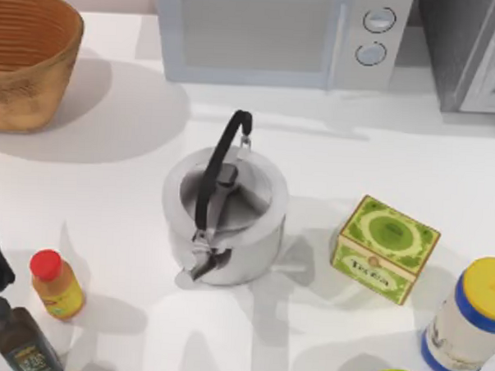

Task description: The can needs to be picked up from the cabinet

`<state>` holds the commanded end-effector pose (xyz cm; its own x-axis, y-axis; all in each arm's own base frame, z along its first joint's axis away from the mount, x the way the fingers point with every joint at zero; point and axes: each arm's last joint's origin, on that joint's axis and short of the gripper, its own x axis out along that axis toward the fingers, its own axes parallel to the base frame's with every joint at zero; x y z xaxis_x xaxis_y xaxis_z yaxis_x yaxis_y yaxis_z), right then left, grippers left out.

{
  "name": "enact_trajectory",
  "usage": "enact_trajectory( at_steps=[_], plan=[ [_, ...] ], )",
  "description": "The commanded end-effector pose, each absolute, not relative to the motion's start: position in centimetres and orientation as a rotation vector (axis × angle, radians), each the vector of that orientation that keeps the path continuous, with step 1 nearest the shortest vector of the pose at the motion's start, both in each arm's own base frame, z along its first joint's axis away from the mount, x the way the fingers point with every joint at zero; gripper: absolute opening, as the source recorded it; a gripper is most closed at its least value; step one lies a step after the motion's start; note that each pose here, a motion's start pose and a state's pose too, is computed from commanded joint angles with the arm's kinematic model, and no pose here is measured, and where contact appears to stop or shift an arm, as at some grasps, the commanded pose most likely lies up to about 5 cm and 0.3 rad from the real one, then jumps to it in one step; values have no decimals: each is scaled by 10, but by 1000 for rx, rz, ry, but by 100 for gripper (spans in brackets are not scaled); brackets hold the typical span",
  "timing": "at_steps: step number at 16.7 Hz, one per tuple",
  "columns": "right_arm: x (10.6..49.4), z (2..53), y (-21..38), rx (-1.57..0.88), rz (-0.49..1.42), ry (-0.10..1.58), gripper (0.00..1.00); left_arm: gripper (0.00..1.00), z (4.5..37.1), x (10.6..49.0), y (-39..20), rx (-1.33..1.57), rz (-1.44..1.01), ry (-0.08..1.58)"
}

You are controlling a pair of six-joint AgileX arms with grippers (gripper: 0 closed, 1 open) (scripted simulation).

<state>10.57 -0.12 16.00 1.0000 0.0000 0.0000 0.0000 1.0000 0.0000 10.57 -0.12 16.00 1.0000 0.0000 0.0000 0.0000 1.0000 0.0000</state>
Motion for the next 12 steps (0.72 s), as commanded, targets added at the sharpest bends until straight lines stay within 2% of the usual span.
enact_trajectory(
  at_steps=[6,12],
  plan=[
    [107,164,-1,1,14,-3,0,100,160,106,-1,0,0,0],
    [131,203,-1,-9,145,-74,0,100,160,106,-1,0,0,0]
  ],
)
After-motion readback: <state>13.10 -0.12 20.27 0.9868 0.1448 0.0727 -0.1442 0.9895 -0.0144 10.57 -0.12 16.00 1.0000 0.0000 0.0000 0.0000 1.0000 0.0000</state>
